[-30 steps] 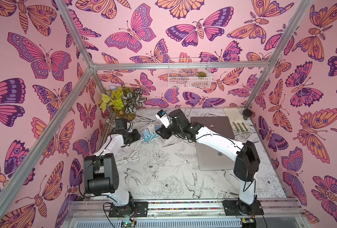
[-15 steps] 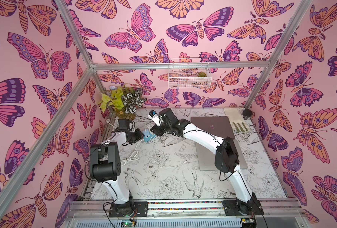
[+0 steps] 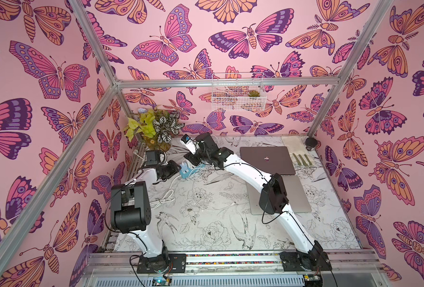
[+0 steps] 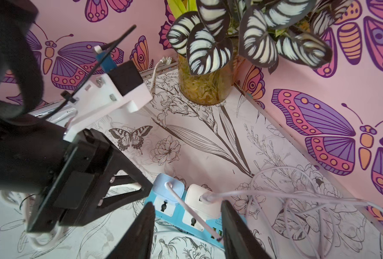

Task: Unplug the laptop charger
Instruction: Remove the charging cable from the plug.

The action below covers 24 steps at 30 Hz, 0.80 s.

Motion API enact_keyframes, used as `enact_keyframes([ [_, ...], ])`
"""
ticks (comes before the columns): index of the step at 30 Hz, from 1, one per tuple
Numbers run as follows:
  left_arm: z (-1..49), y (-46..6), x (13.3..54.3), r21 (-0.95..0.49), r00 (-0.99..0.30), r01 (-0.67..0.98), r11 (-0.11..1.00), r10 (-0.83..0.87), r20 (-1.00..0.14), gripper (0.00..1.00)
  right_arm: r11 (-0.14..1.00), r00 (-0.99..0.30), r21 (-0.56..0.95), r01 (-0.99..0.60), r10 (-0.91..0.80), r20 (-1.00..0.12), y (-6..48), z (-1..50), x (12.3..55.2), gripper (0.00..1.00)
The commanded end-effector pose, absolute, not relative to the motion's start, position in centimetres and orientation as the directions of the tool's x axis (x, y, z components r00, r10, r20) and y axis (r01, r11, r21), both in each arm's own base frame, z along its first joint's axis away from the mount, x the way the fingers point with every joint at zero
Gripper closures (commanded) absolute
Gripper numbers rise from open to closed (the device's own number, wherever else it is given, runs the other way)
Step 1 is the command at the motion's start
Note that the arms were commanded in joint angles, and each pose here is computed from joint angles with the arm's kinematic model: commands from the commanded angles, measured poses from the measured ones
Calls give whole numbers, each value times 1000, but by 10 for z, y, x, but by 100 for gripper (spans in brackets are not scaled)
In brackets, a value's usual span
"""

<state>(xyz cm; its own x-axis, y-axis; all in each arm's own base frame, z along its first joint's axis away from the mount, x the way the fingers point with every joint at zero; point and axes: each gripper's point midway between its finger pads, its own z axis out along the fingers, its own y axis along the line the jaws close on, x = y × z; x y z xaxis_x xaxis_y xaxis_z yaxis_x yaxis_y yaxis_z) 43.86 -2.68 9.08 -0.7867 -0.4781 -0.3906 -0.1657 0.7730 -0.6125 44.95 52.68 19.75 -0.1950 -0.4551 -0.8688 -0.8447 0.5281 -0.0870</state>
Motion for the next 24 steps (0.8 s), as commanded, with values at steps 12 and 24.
enact_keyframes([
  [12, 86, -27, 454, -632, -795, -143, 762, -469, -385, 56, 381, -122, -88, -920, -494, -861, 535, 167, 455, 58],
  [24, 52, -28, 451, -613, -828, -177, 770, -453, -329, 63, 364, -91, -114, -924, -500, -861, 537, 166, 455, 61],
])
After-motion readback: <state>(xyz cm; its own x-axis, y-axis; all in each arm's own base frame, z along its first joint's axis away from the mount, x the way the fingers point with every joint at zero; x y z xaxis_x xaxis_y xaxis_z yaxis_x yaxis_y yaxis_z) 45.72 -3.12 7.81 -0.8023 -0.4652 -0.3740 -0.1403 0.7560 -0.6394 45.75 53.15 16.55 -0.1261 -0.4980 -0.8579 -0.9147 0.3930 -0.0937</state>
